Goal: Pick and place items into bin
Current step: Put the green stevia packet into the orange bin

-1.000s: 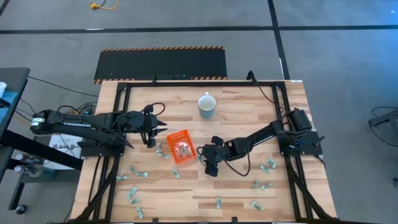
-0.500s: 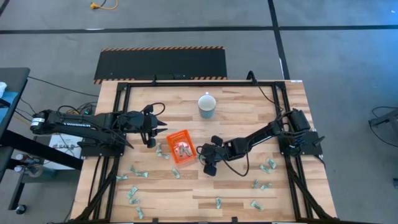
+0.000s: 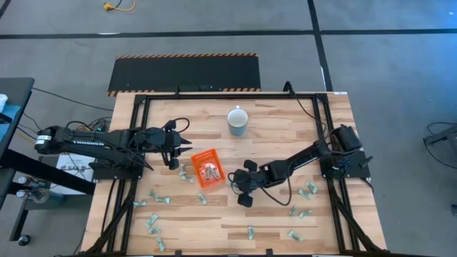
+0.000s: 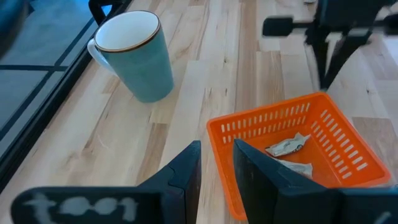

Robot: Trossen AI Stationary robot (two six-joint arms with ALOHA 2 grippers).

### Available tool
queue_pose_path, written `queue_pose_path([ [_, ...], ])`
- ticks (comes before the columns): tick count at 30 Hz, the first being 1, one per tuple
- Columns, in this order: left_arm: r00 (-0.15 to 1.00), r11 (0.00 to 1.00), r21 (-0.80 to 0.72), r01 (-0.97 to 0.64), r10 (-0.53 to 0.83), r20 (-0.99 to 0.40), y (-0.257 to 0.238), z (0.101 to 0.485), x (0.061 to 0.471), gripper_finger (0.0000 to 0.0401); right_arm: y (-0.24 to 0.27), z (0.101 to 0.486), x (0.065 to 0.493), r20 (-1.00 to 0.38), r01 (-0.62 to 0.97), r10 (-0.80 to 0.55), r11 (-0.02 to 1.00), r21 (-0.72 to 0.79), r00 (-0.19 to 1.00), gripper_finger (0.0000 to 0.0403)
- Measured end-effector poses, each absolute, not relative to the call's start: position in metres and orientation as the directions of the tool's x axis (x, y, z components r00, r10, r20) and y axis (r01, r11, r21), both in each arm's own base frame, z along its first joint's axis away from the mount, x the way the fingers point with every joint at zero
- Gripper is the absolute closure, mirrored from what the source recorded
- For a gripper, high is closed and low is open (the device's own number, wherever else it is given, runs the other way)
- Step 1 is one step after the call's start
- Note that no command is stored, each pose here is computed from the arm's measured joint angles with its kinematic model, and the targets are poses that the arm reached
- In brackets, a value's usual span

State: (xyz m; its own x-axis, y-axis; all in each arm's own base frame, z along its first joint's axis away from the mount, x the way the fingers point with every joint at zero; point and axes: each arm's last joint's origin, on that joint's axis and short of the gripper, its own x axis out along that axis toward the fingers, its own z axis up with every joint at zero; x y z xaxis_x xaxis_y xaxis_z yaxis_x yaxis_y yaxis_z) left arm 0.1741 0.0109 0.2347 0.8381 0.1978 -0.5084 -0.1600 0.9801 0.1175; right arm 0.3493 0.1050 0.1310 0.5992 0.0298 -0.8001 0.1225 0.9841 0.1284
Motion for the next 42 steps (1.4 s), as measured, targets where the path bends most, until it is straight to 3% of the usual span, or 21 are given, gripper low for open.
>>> queue_pose_path([
  [9,0.838,0.98,0.118,-0.161,0.199,-0.508,0.011,0.235,0.174,0.0318,0.119,0.185,0.337,-0.678,0.076,0.023,0.99,0.116,0.734,0.0401],
  [16,0.84,0.98,0.118,-0.162,0.2,-0.505,0.011,0.235,0.174,0.0318,0.094,0.206,0.352,-0.531,0.085,-0.02,0.992,0.097,0.847,0.0402],
  [30,0.84,0.979,0.12,-0.163,0.201,-0.505,0.011,0.235,0.174,0.0318,0.049,0.185,0.375,-0.531,0.043,0.063,0.982,0.186,0.845,0.0388],
  [42,0.84,0.979,0.121,-0.162,0.201,-0.505,0.011,0.235,0.174,0.0318,0.049,0.19,0.378,-0.487,0.002,0.105,0.977,0.213,0.867,0.0312],
])
